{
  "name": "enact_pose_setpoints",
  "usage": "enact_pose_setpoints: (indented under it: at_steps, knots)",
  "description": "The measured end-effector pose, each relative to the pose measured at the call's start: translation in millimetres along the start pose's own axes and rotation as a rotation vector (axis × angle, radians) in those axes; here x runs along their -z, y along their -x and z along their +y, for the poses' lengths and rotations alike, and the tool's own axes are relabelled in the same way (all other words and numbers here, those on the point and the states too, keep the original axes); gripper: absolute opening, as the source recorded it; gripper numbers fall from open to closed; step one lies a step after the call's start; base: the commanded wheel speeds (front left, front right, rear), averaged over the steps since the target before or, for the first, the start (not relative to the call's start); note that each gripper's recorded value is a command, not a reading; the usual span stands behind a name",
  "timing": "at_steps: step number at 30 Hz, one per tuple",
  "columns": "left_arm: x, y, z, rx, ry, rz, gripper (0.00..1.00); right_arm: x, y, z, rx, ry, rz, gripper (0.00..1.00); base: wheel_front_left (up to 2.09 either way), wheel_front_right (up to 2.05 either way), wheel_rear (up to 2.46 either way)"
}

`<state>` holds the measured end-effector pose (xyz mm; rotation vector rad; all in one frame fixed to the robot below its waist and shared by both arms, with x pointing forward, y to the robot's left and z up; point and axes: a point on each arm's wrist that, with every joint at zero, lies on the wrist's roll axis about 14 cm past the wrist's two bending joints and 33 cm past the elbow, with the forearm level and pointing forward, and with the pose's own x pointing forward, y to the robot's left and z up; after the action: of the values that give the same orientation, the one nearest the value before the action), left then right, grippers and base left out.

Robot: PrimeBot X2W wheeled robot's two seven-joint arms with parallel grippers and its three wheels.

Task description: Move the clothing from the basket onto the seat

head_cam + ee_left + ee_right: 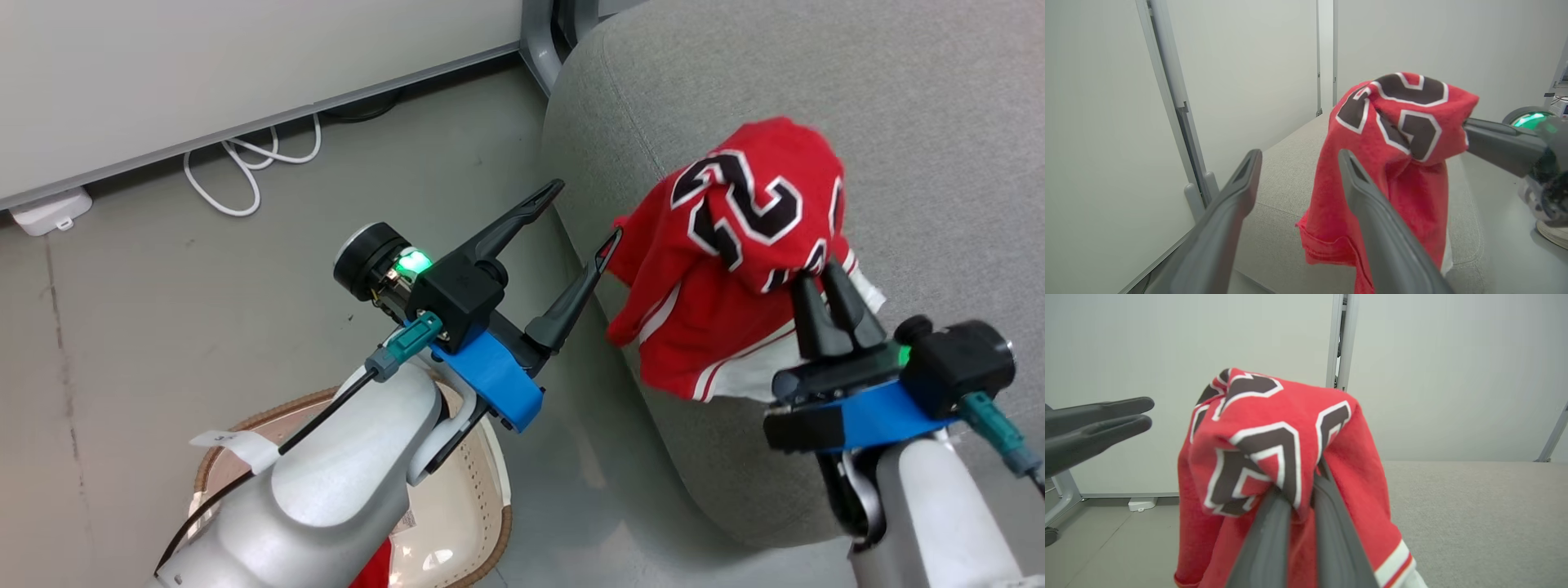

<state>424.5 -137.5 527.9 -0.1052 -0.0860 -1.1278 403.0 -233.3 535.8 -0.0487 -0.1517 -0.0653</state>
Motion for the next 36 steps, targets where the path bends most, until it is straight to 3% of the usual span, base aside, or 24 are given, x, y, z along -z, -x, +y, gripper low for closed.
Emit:
enact_pose_setpoints:
  at_steps: [8, 17, 22, 29, 36]
  knots:
    - [14.6, 1.1, 25.7, -0.030, 0.000, 0.003, 1.00, -57.6, -58.5, -29.4, 0.063, 0.090, -0.195, 0.00, 0.00, 0.00, 0.00]
    - [54.6, 3.6, 89.7, -0.104, 0.002, 0.033, 1.00, -111.8, -140.1, -74.7, 0.161, 0.227, -0.401, 0.00, 0.00, 0.00, 0.00]
    - [79.2, 4.1, 110.6, -0.121, 0.018, 0.039, 1.00, -94.0, -168.9, -103.3, 0.209, 0.307, -0.375, 0.00, 0.00, 0.00, 0.00]
    - [122.9, 12.2, 129.1, -0.140, 0.055, 0.079, 1.00, -33.1, -193.5, -155.8, 0.292, 0.379, -0.218, 0.00, 0.00, 0.00, 0.00]
    - [153.3, 19.1, 133.1, -0.148, 0.087, 0.114, 1.00, 42.6, -194.1, -181.3, 0.344, 0.350, -0.028, 0.00, 0.00, 0.00, 0.00]
